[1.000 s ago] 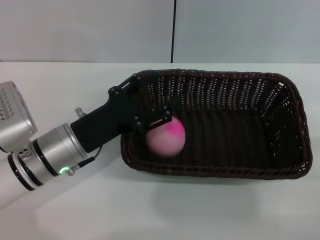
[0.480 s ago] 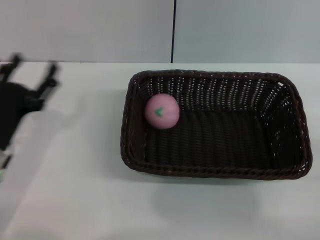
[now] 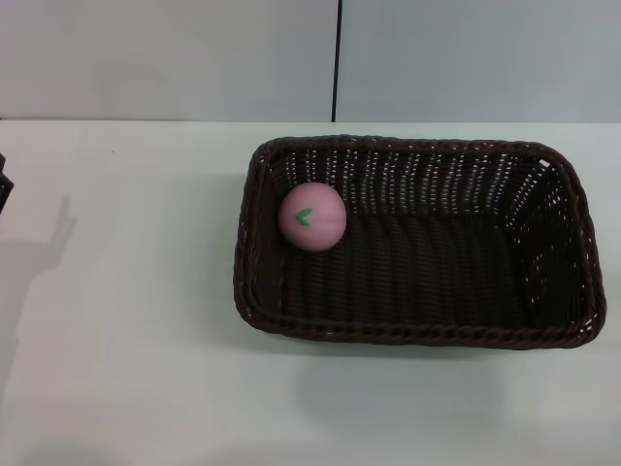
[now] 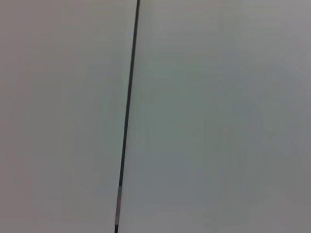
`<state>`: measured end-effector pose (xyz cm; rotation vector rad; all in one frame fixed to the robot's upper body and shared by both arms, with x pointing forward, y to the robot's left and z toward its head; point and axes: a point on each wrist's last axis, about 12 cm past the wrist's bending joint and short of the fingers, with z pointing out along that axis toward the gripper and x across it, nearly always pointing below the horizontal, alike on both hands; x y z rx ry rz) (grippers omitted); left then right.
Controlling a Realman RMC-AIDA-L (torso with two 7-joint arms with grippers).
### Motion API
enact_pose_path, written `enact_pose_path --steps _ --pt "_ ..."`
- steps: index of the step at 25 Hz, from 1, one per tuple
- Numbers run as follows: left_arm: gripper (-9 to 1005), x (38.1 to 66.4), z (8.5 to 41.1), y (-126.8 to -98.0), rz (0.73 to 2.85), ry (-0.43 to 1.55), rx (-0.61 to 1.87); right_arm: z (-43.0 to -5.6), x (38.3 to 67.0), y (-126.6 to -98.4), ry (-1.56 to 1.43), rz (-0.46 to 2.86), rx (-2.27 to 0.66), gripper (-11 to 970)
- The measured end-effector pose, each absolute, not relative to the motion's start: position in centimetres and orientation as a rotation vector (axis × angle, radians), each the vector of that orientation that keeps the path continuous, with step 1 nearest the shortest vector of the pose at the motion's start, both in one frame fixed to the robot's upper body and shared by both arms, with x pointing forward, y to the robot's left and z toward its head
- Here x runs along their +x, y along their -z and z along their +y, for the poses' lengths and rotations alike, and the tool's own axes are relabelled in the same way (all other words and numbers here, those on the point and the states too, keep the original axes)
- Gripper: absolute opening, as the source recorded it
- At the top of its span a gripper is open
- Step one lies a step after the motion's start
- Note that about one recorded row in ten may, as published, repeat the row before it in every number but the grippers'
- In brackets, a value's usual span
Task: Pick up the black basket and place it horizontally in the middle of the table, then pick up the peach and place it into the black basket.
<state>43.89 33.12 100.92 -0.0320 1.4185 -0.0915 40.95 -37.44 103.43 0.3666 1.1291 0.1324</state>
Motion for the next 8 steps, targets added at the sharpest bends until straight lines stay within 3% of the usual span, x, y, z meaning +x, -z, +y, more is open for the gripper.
enact_pose_path --steps 8 --pt "856 44.02 32.9 -100.93 1.418 0.043 0.027 -37.18 41.72 -103.01 -0.144 1.168 0.384 586"
